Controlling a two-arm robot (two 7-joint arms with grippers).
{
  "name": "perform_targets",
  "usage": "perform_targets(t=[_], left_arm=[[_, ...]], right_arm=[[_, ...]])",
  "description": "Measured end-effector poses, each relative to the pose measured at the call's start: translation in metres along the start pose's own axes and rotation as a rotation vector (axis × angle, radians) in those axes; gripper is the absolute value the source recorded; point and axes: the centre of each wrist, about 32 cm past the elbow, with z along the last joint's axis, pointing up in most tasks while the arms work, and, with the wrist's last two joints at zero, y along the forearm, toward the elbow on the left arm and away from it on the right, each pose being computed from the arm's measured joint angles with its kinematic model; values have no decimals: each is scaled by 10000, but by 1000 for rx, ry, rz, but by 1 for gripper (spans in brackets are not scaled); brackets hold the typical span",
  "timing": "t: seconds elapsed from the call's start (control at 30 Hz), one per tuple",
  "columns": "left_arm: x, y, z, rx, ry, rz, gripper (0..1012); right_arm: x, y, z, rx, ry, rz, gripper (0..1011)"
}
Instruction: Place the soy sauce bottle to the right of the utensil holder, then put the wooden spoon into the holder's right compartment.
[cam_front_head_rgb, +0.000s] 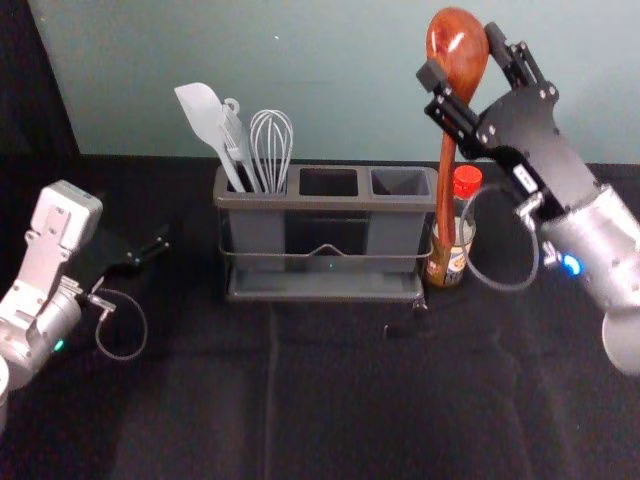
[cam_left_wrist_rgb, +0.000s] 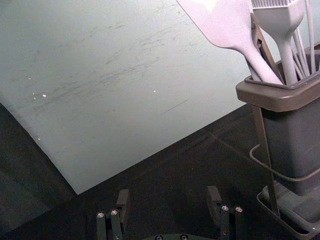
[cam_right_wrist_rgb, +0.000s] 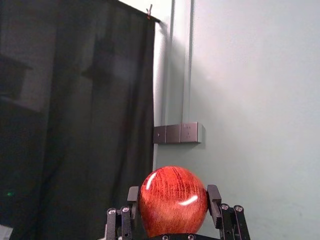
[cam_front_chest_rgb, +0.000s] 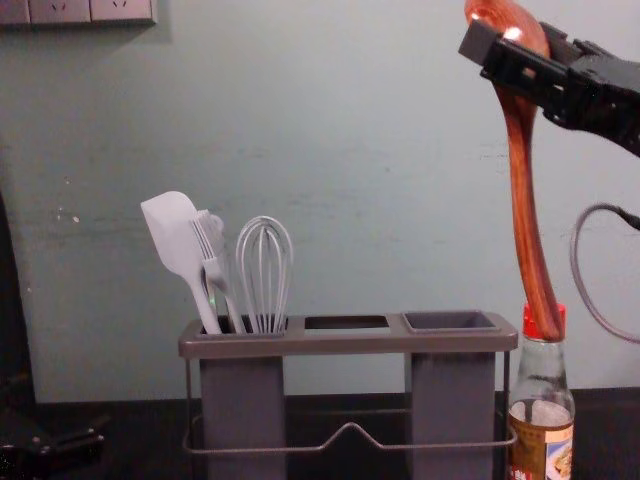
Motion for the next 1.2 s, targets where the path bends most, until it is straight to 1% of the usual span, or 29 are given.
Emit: perform_targets(t=[0.07, 0.1, 0.27, 0.3, 0.4, 0.5, 0.63, 0.77, 0.8, 0.9, 0.93, 1.07, 1.2], left_arm=[[0, 0, 0, 0, 0, 0, 1005], [0, 0, 0, 0, 0, 0, 1005], [0, 0, 0, 0, 0, 0, 1005], [0, 0, 0, 0, 0, 0, 1005], [0, 0, 0, 0, 0, 0, 1005], [-1, 0, 0, 0, 0, 0, 1005], [0, 0, 0, 0, 0, 0, 1005], [0, 0, 0, 0, 0, 0, 1005], [0, 0, 0, 0, 0, 0, 1005], [0, 0, 0, 0, 0, 0, 1005], [0, 0, 0, 0, 0, 0, 1005], [0, 0, 0, 0, 0, 0, 1005], [0, 0, 0, 0, 0, 0, 1005]], right_arm=[[57, 47, -28, 6, -2, 6, 838], [109, 98, -56, 7, -4, 13, 838], [256, 253, -147, 5, -17, 32, 838], [256, 253, -147, 5, -17, 32, 838], [329, 359, -228, 9, -21, 39, 838], [360, 410, -280, 12, -26, 40, 838], [399, 513, -392, 20, -40, 39, 838], [393, 584, -488, 26, -58, 32, 838], [375, 606, -525, 29, -70, 25, 838], [336, 632, -580, 34, -89, 8, 838], [302, 652, -613, 39, -108, -3, 838], [219, 683, -701, 55, -151, -38, 838], [158, 707, -776, 72, -182, -69, 838]])
